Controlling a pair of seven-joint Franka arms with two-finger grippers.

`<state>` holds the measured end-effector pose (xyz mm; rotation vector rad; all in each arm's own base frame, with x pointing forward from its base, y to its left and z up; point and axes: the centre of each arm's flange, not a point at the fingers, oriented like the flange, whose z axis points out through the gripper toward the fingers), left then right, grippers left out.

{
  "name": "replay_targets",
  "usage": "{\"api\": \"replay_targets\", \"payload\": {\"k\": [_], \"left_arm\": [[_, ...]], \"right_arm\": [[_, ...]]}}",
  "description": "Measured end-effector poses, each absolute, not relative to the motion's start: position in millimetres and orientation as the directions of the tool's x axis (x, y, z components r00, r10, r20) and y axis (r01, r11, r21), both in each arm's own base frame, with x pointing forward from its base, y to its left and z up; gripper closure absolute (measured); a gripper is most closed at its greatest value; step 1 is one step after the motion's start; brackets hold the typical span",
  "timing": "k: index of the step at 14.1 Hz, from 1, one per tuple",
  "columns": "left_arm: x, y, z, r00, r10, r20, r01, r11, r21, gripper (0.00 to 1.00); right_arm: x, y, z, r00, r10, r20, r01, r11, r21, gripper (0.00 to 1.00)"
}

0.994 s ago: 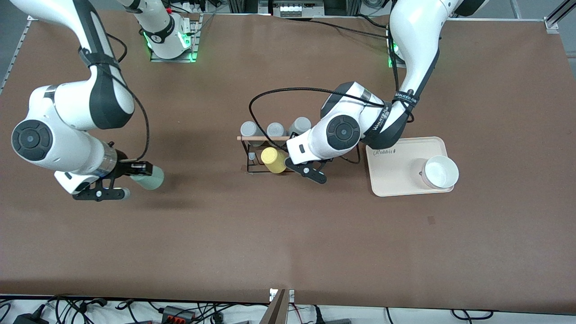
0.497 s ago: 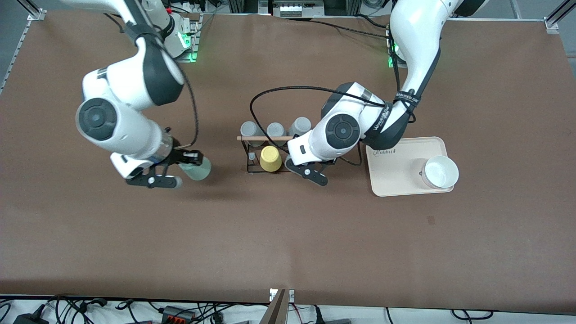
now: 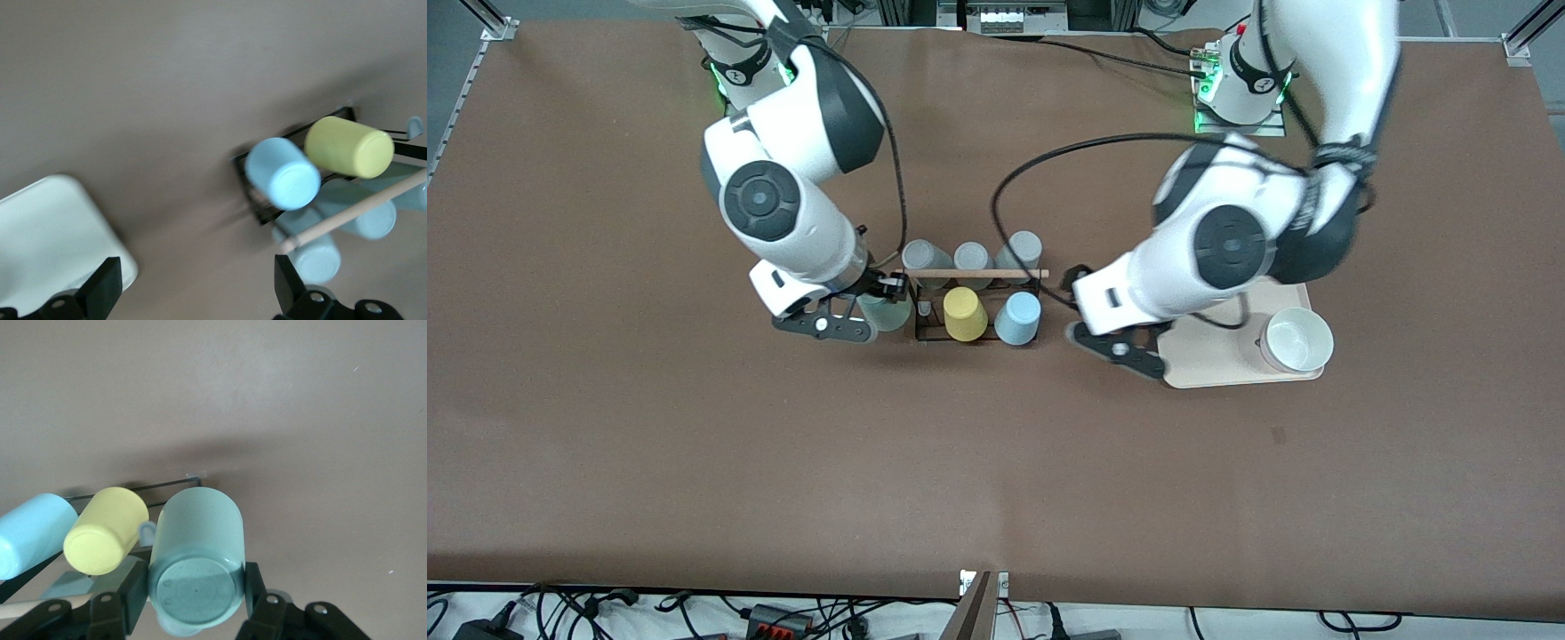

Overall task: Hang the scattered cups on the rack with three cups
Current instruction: 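Release the blue cup with the left gripper while the right gripper carries the teal cup, then hang the teal cup on the rack peg beside the yellow cup with the right gripper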

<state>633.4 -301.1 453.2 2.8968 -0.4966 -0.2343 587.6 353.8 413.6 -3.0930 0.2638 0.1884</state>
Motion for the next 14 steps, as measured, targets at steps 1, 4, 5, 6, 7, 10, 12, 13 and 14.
{"api": "replay_targets", "payload": {"k": [1, 4, 5, 6, 7, 10, 12, 13, 14], "left_arm": [[639, -268, 469, 0.942, -0.306, -0.136, -0.274, -0.938, 0.211, 0.0], [642, -182, 506, 0.957, -0.225, -0.185, -0.2, -0.969, 0.143, 0.0], [640, -169, 516, 0.961, -0.212, -0.18, -0.199, -0.976, 0.091, 0.0], [635, -166, 525, 0.962, -0.209, -0.176, -0.202, -0.978, 0.056, 0.0], [629, -167, 529, 0.963, -0.204, -0.178, -0.201, -0.979, 0.037, 0.0], [612, -165, 521, 0.975, -0.157, -0.159, -0.156, -0.988, 0.017, 0.0], [596, -162, 515, 0.985, -0.077, -0.152, -0.079, -0.997, -0.002, 0.0], [590, -160, 514, 0.988, -0.046, -0.15, -0.048, -0.999, -0.009, 0.0], [587, -155, 515, 0.989, -0.026, -0.147, -0.028, -1.0, -0.013, 0.0]], "right_arm": [[585, 361, 409, 0.977, -0.177, -0.122, -0.181, -0.983, -0.02, 0.37], [583, 371, 402, 0.974, -0.193, -0.115, -0.197, -0.98, -0.023, 0.37], [583, 373, 401, 0.974, -0.197, -0.112, -0.201, -0.979, -0.025, 0.37], [584, 375, 399, 0.973, -0.205, -0.109, -0.209, -0.978, -0.028, 0.37], [584, 377, 394, 0.972, -0.209, -0.107, -0.213, -0.977, -0.029, 0.37], [584, 386, 376, 0.972, -0.21, -0.108, -0.214, -0.977, -0.025, 0.37], [584, 387, 366, 0.971, -0.209, -0.114, -0.212, -0.977, -0.012, 0.37], [584, 388, 359, 0.971, -0.209, -0.116, -0.211, -0.978, -0.003, 0.37], [585, 389, 353, 0.972, -0.207, -0.113, -0.208, -0.978, 0.006, 0.37]]}}
